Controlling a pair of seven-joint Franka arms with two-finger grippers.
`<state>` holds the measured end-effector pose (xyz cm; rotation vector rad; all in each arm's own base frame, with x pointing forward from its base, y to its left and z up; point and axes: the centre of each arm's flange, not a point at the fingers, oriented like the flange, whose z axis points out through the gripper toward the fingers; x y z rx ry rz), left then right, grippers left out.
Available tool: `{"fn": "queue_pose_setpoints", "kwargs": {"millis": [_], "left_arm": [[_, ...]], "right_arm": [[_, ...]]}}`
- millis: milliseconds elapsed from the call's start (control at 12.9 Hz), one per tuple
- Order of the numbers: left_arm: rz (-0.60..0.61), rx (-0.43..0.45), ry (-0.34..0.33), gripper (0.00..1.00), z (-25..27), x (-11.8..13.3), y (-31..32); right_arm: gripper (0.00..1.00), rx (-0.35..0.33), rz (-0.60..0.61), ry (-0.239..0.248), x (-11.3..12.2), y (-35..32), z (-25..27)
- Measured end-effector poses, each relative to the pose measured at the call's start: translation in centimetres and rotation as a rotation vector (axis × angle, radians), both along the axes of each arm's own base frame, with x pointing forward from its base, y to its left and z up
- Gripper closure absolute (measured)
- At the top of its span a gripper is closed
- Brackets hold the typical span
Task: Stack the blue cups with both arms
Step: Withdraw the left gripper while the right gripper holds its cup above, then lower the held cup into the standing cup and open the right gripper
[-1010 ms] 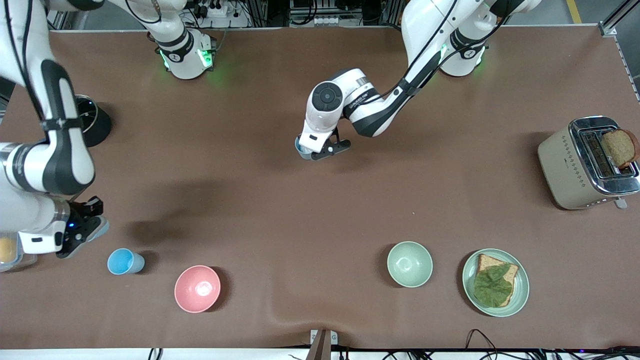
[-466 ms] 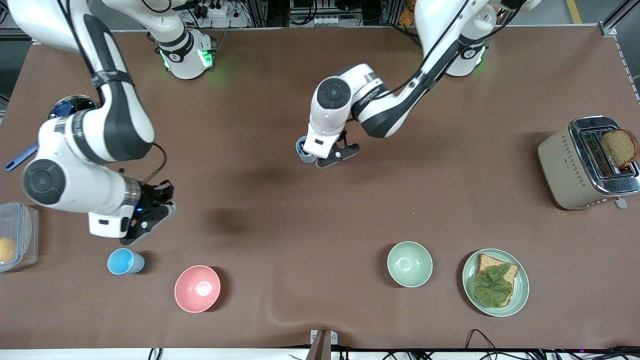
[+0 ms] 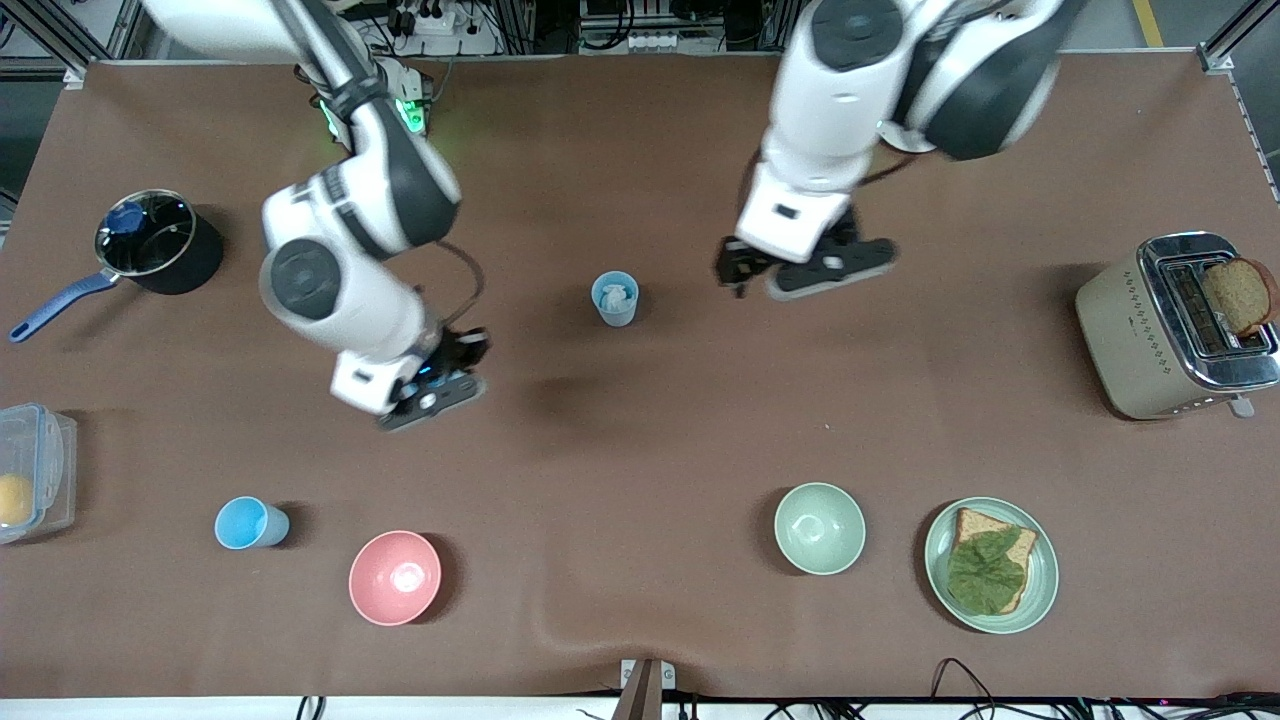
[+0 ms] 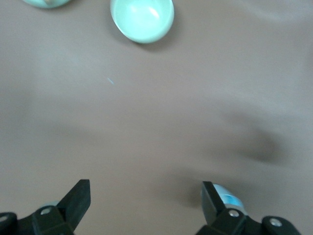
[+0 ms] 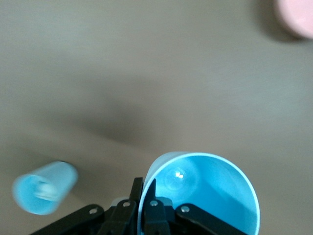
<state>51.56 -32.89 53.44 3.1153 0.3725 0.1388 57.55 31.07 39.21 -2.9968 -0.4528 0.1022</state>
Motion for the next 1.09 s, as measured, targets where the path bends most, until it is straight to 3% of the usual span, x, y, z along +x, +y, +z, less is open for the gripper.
{"fn": "queue_pose_setpoints", "kwargs": {"millis": [233,466,621,854,1087], "left_arm": [[-0.068,0.051,0.012,0.0,2.5,3.1,9.6],[-0.051,0.065,0.024,0.0,4.8,3.9,13.5],[-0.074,0.072,0.027,0.0,5.9,4.5,16.2],[-0.092,0.093,0.05,0.0,5.9,5.6,21.2],[-0.137,0.109,0.073,0.0,5.9,6.2,25.6]], "right_arm": [[0.96,-0.003,-0.153,-0.004,-6.4,9.9,0.7],[0.96,-0.043,-0.244,0.035,-12.6,15.9,-0.7],[0.96,-0.095,-0.307,0.067,-15.5,18.1,-3.4],[0.96,-0.162,-0.39,0.094,-17.2,19.6,-7.6],[0.96,-0.156,-0.397,0.059,-17.1,20.2,-9.2]]}}
